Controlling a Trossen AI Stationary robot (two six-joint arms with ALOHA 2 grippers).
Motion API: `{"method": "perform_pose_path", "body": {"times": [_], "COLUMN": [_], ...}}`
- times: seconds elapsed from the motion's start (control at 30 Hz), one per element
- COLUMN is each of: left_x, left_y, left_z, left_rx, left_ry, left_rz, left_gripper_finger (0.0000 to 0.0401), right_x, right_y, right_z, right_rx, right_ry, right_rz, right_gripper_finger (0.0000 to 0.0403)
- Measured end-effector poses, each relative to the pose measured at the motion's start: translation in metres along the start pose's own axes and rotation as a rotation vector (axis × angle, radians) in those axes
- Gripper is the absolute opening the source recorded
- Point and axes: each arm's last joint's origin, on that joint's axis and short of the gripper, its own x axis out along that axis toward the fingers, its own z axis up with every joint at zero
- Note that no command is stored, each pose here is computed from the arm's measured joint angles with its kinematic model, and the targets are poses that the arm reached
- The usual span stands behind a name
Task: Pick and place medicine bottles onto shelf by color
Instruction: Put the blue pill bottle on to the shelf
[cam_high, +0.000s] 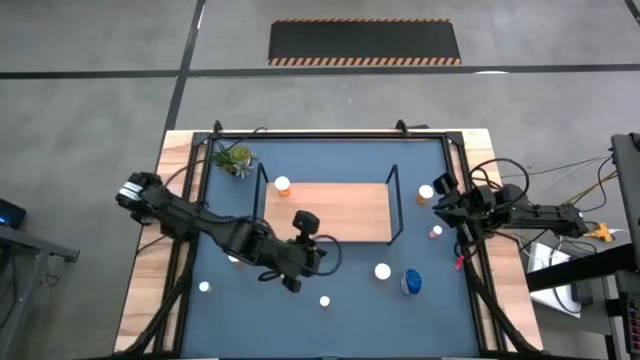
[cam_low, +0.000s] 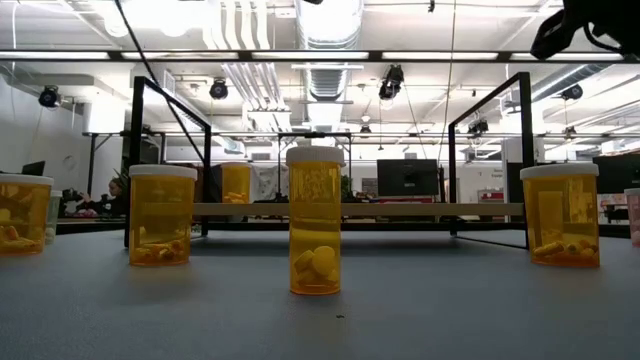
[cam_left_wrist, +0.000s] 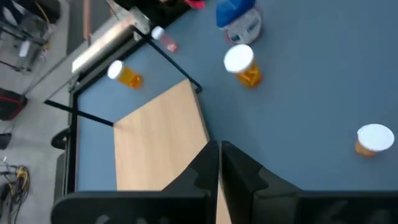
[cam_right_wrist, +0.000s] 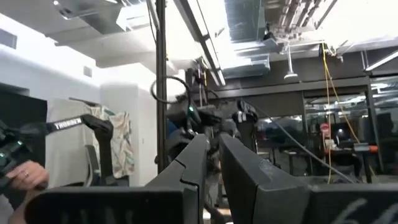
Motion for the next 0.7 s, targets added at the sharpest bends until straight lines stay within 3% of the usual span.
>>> {"method": "perform_pose_path", "body": {"times": [0.37, 0.57, 0.7], "left_x": [-0.031, -0.047, -0.057], "left_y": [0.004, 0.009, 0.012], "left_z": [-0.043, -0.058, -0.065], "left_rx": [-0.02, -0.027, -0.037], "left_ry": [-0.219, -0.28, -0.291], "left_rz": [0.082, 0.125, 0.141], "left_gripper_finger": [0.0, 0.0, 0.0], "right_x": [0.043, 0.087, 0.106], "right_y": [-0.006, -0.017, -0.018], "right_z": [0.033, 0.037, 0.052], "right_rx": [-0.05, 0.014, 0.071], "right_ry": [0.069, 0.307, 0.464], "right_rz": [-0.01, -0.043, -0.056], "right_gripper_finger": [0.0038, 0.0038, 0.0038]}}
